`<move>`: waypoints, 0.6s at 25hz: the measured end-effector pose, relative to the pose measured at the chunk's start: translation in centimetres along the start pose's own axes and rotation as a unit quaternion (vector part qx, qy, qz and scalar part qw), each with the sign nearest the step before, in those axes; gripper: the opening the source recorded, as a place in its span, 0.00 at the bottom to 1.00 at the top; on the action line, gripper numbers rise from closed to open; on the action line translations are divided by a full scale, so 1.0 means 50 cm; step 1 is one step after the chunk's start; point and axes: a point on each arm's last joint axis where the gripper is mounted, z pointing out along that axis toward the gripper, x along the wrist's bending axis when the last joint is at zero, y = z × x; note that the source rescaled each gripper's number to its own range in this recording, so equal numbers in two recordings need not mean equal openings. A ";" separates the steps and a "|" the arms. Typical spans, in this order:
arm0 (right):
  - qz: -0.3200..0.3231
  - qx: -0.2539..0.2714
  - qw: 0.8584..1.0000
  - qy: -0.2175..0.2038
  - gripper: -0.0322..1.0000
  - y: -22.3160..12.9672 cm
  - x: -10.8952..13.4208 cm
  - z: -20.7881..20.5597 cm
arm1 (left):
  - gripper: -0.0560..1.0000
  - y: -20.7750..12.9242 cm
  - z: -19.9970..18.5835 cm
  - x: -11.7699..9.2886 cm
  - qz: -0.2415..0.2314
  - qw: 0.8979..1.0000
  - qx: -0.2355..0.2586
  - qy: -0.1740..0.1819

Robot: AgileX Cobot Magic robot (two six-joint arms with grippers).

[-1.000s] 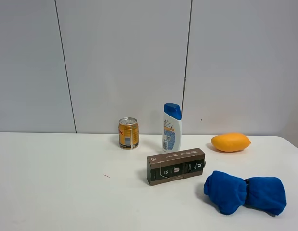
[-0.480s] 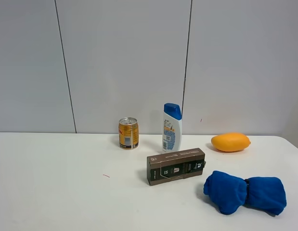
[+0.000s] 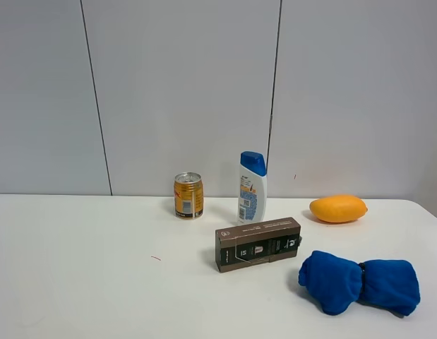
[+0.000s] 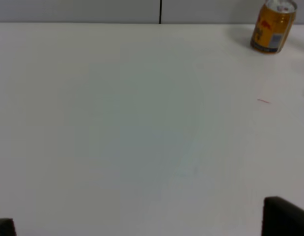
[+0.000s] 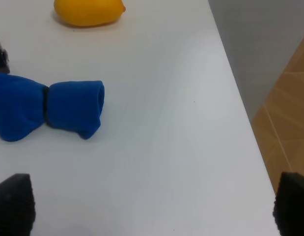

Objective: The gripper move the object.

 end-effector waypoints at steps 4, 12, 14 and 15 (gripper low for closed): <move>0.000 0.000 1.000 0.000 1.00 0.000 0.000 0.000 | 1.00 0.000 0.000 0.000 0.001 1.000 0.000 0.000; 0.000 0.000 1.000 0.000 1.00 0.000 0.000 0.000 | 1.00 0.000 0.000 0.000 0.001 1.000 0.000 0.000; 0.000 0.000 1.000 0.000 1.00 0.000 0.000 0.000 | 1.00 0.000 0.000 0.000 0.001 1.000 0.000 0.000; 0.000 0.000 1.000 0.000 1.00 0.000 0.000 0.000 | 1.00 0.000 0.000 0.000 0.001 1.000 0.000 0.000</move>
